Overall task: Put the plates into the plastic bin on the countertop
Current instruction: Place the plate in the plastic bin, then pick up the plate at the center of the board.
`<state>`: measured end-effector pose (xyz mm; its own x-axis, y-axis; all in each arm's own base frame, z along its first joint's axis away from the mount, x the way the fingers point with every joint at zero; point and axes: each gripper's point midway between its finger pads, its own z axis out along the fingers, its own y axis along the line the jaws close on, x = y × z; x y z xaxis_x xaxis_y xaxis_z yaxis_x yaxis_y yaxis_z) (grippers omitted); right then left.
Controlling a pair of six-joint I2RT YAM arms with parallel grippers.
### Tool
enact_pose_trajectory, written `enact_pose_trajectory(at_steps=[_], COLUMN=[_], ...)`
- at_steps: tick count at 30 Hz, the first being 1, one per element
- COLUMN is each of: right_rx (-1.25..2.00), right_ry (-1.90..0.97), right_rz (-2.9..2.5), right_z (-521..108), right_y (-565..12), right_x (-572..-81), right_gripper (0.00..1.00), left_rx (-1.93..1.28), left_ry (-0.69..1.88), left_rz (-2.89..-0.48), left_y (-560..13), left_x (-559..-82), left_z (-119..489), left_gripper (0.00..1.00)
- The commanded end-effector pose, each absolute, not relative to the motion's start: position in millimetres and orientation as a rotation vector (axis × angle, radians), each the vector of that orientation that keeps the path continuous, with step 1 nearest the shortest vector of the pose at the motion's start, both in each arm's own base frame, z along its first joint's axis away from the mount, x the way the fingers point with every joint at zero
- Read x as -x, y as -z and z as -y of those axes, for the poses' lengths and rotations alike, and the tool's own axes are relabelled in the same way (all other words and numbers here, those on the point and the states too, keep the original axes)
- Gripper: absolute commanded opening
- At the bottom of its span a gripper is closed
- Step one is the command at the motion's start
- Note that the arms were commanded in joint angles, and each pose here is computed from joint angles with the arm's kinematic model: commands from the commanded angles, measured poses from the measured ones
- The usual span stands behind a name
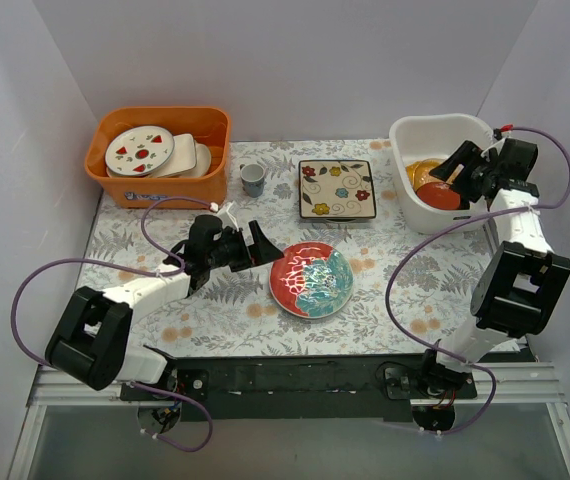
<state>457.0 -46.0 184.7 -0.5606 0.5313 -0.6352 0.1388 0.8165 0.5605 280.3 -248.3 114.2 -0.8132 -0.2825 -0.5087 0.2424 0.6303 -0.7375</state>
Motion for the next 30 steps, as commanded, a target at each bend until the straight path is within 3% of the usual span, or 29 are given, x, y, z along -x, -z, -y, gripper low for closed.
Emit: enact_pose_trajectory(at_steps=[1, 14, 30], right_rx=[-0.397, -0.187, -0.054], right_ry=[-0.605, -0.757, -0.884], right_rz=[-2.036, -1.975, -1.966], right_z=[31.9, -46.1, -102.2], right_y=[-225.9, -267.1, -267.1], right_x=[-453.8, -428.4, -405.5], right_gripper=[0.81, 0.81, 0.80], left_rx=[0.017, 0.039, 0.041], left_ry=[1.134, 1.192, 1.318], left_rz=[-2.245, -2.344, -2.416], left_y=[-113.8, -73.7, -37.3], left_x=[-284.2, -274.7, -266.7], left_z=[248.9, 256.0, 270.7], left_gripper=[0.95, 0.80, 0.49])
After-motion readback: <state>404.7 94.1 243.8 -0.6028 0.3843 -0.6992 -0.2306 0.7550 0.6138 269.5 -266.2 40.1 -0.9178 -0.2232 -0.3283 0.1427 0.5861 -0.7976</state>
